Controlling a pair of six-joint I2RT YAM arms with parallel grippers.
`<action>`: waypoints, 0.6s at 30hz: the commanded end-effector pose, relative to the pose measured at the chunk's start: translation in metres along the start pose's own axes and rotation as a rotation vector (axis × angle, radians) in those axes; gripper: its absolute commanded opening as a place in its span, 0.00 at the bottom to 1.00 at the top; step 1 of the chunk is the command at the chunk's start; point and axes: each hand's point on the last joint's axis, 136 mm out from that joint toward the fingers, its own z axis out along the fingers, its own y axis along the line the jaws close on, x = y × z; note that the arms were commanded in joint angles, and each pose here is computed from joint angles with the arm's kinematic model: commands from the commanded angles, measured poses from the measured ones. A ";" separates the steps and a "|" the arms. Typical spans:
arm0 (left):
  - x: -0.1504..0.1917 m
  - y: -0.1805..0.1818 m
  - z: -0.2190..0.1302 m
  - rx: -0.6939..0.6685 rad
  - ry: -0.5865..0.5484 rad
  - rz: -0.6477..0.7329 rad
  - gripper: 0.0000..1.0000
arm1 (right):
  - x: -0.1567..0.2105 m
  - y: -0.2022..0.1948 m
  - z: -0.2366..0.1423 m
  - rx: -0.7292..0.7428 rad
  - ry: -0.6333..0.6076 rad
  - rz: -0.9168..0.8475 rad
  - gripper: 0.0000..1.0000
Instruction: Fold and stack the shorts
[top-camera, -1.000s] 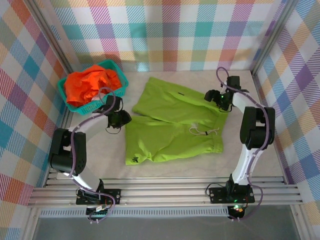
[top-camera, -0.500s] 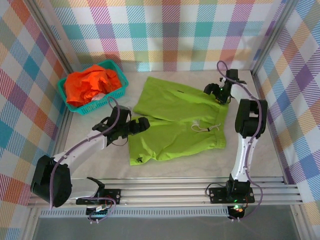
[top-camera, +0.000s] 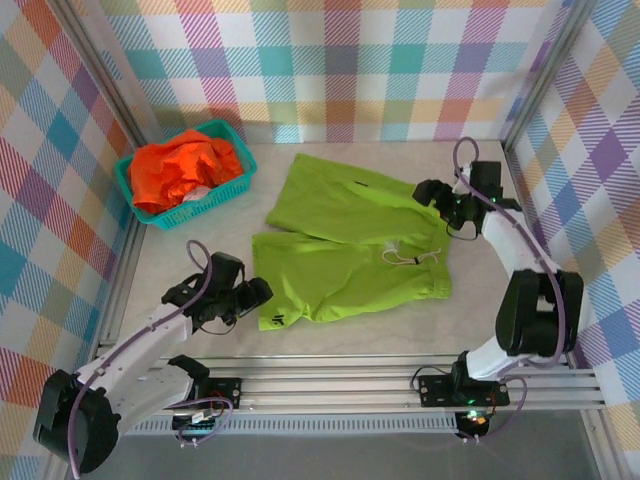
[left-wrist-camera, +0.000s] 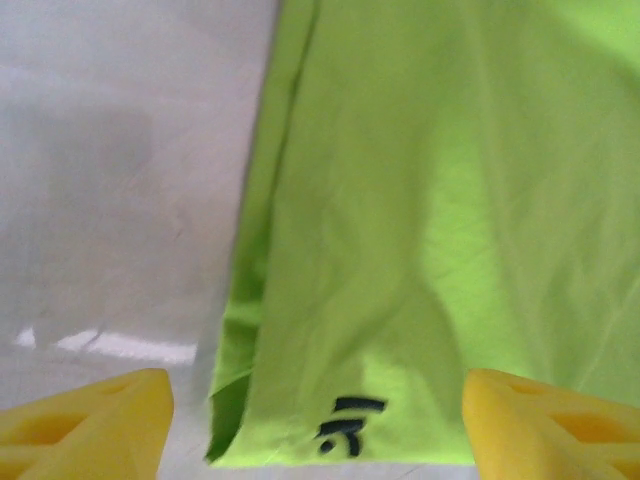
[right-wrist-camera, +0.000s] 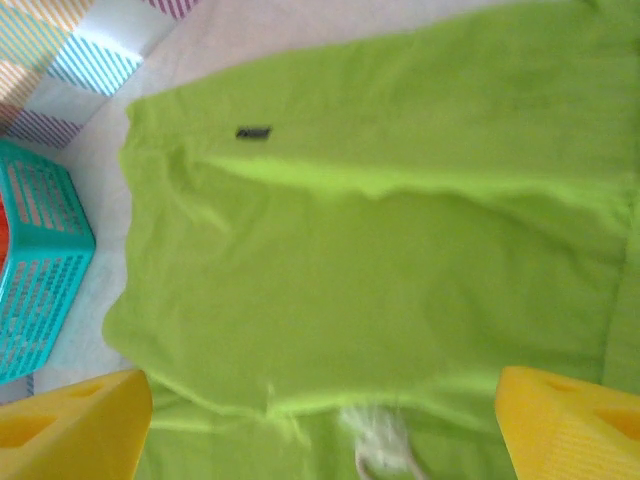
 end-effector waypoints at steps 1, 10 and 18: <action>0.029 0.020 0.002 -0.052 0.098 -0.094 0.71 | 0.026 -0.011 -0.008 0.003 0.007 0.072 0.89; 0.067 0.036 0.013 -0.040 0.193 -0.204 0.64 | 0.075 -0.026 -0.035 0.002 0.001 0.102 0.85; 0.063 0.016 0.023 0.026 0.202 -0.214 0.56 | 0.090 -0.030 -0.038 -0.006 0.017 0.109 0.85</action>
